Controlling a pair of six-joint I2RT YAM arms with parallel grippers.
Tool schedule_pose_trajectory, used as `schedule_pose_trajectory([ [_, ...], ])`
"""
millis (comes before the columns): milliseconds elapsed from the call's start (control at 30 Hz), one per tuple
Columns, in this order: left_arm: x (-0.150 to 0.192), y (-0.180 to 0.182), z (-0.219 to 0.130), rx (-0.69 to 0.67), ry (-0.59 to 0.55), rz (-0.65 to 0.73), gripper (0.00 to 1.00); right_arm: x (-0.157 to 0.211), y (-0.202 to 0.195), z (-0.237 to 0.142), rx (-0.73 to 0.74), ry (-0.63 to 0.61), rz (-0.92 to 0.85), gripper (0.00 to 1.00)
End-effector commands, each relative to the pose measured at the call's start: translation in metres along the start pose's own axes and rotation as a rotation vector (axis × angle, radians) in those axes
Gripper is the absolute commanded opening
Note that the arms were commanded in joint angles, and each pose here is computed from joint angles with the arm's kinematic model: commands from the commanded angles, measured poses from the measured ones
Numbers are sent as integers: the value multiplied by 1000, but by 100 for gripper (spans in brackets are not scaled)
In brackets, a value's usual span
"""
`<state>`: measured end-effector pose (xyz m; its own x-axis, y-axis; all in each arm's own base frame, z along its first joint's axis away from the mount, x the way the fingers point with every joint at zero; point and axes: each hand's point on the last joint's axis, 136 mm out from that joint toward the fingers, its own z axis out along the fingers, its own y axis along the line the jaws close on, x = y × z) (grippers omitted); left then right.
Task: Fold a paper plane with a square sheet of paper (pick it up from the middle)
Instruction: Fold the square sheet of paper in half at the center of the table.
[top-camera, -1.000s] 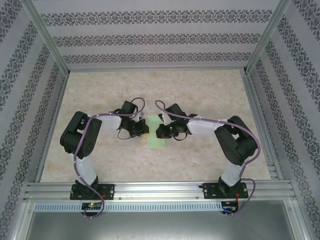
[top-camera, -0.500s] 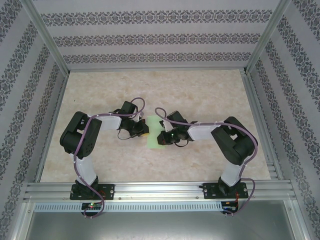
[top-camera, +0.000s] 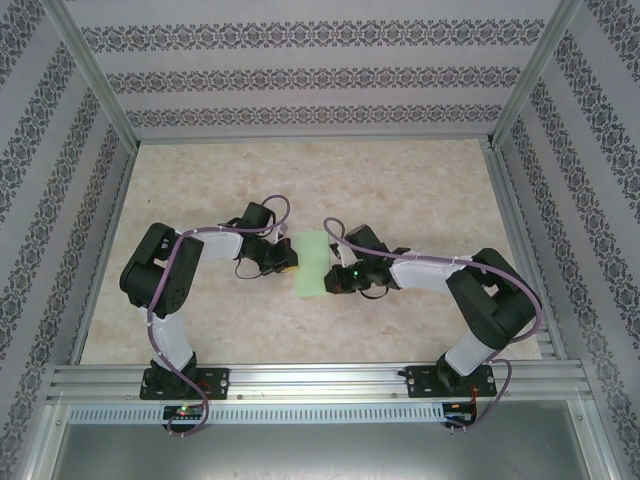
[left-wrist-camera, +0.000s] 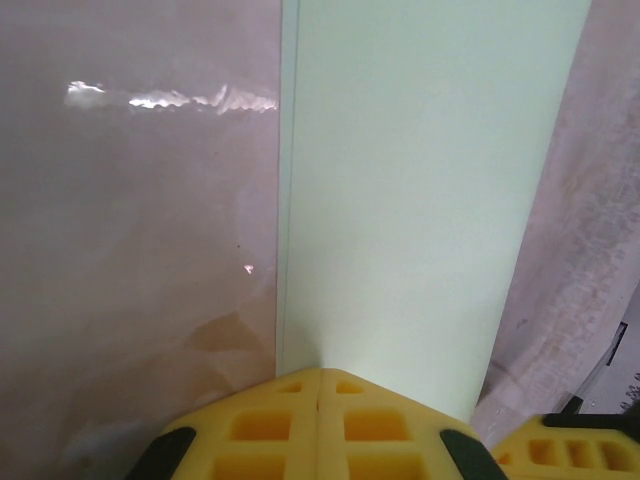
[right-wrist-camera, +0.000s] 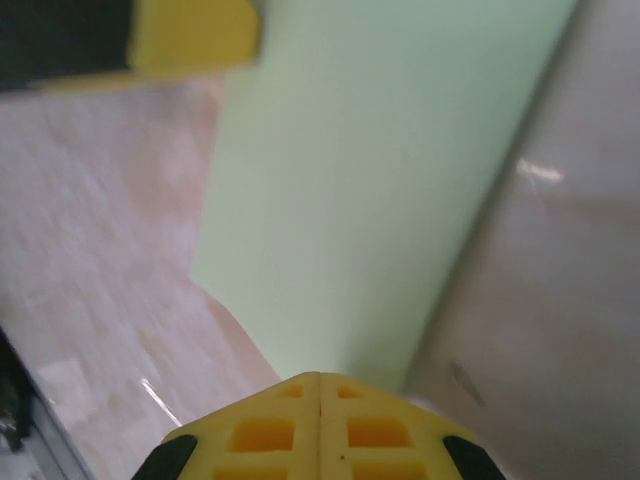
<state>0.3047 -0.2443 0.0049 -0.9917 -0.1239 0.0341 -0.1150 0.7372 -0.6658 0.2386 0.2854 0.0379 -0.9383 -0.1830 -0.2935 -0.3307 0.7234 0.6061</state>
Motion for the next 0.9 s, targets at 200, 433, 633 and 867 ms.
schedule_pose_trajectory([
  [200, 56, 114, 18, -418, 122, -168, 0, -65, 15, 34, -59, -82, 55, 1],
  [433, 56, 115, 19, -417, 122, -171, 0, -26, -6, 38, -16, 20, 56, 1],
  [633, 56, 116, 19, -421, 119, -172, 0, 14, -28, 28, 6, 82, 76, 1],
  [867, 44, 96, 20, -354, 101, -137, 0, 26, -29, 20, 10, 79, 93, 1],
])
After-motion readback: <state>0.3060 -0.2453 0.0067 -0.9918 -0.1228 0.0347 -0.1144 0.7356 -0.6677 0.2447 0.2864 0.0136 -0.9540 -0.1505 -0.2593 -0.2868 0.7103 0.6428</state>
